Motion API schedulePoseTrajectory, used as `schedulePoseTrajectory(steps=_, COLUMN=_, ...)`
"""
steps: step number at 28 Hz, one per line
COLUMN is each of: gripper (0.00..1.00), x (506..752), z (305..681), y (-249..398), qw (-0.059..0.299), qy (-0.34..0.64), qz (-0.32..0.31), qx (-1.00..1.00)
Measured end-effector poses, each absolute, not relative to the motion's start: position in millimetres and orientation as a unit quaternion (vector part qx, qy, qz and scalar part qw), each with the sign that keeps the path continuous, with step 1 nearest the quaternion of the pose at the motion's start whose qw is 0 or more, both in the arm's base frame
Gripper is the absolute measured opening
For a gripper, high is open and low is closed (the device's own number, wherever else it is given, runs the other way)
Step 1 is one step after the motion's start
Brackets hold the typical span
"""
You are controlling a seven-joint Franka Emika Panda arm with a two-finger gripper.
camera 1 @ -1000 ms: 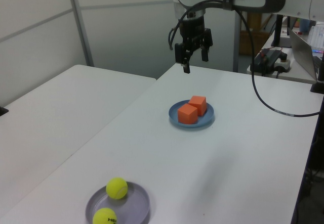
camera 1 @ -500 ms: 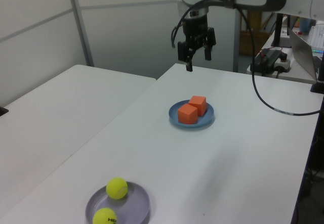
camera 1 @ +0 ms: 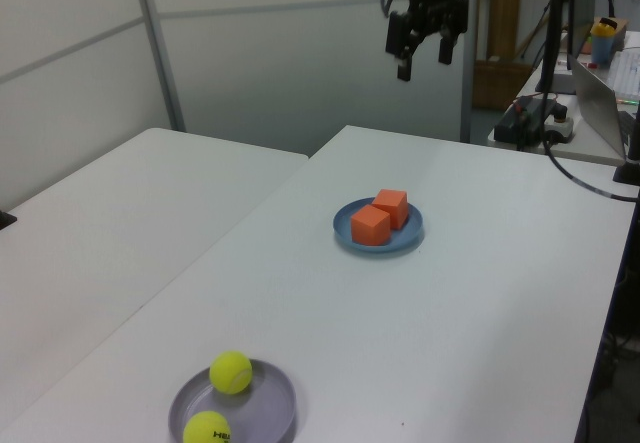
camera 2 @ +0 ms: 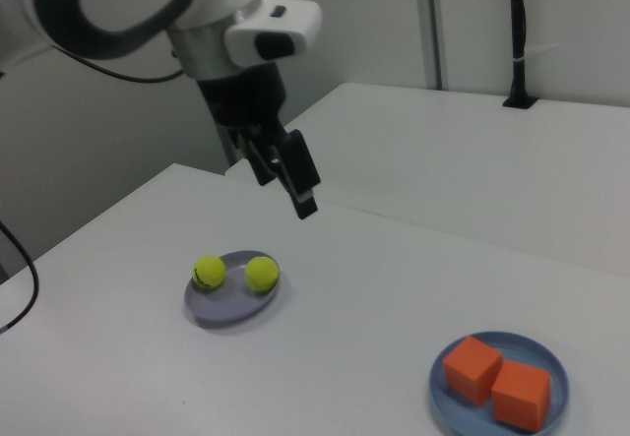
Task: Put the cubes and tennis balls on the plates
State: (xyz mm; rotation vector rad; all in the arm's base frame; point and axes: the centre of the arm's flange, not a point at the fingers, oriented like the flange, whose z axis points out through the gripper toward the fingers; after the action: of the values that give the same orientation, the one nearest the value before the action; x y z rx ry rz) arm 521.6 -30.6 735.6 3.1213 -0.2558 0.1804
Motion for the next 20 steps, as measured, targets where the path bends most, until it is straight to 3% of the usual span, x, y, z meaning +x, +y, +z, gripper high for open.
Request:
schedulePoseTrajectory(steps=11, gripper=1.0, x=473.1, z=773.2, y=-16.2, qw=-0.014, qy=-0.059, qz=0.085, qx=0.995)
schedulePoseTrajectory(steps=15, gripper=1.0, x=449.1, z=781.4, y=-10.6, qw=-0.014, qy=-0.051, qz=0.067, qx=0.996)
schedulePoseTrajectory(steps=20, gripper=1.0, x=441.7, z=782.8, y=-8.0, qw=-0.013, qy=-0.047, qz=0.057, qx=0.997)
